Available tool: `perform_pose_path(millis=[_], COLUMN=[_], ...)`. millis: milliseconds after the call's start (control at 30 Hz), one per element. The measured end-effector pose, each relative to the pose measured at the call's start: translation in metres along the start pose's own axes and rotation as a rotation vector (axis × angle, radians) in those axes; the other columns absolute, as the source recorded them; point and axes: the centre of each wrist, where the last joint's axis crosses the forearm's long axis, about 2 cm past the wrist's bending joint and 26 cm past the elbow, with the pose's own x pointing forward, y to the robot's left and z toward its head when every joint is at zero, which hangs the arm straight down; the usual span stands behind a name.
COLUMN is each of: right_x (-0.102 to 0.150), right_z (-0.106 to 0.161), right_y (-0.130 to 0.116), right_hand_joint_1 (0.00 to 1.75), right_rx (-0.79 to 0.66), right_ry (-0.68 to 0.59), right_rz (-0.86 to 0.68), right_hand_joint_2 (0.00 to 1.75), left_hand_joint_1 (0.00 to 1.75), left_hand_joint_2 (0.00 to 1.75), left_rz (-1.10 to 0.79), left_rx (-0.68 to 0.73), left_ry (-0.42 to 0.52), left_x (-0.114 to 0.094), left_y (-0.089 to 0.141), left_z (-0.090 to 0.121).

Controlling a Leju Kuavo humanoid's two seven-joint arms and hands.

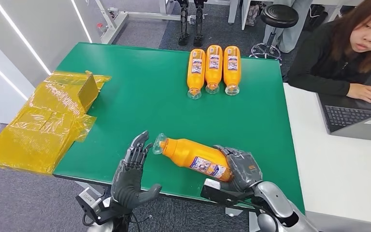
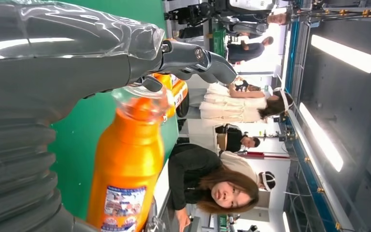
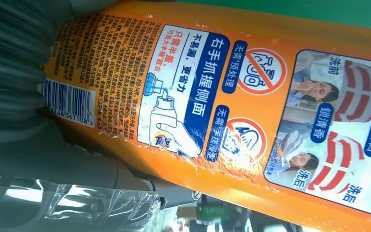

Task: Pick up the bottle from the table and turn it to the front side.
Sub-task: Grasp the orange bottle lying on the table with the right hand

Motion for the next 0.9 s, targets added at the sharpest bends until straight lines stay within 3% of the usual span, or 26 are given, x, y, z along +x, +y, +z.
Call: perform_pose_path(millis=[300, 533, 900], right_x=[0.052, 0.085, 0.095], right_z=[0.016, 0.035, 0.045], right_y=[0.017, 0.025, 0.028], right_hand_joint_1=[1.75, 1.75, 1.75], right_rx=[-0.143, -0.195, -0.194], right_ry=[-0.032, -0.067, -0.056], right_rz=[-0.038, -0.085, -0.111], right_hand_joint_2=[1.75, 1.75, 1.75], left_hand_joint_1=[0.0, 0.0, 0.0], left_hand_joint_2=[1.75, 1.75, 1.75], left_rz=[0.0, 0.014, 0.027], left_rx=[0.005, -0.001, -0.001], left_ry=[-0.037, -0.005, 0.005], left_x=[0.002, -0.001, -0.004], left_y=[0.004, 0.003, 0.001], left_z=[-0.01, -0.012, -0.011])
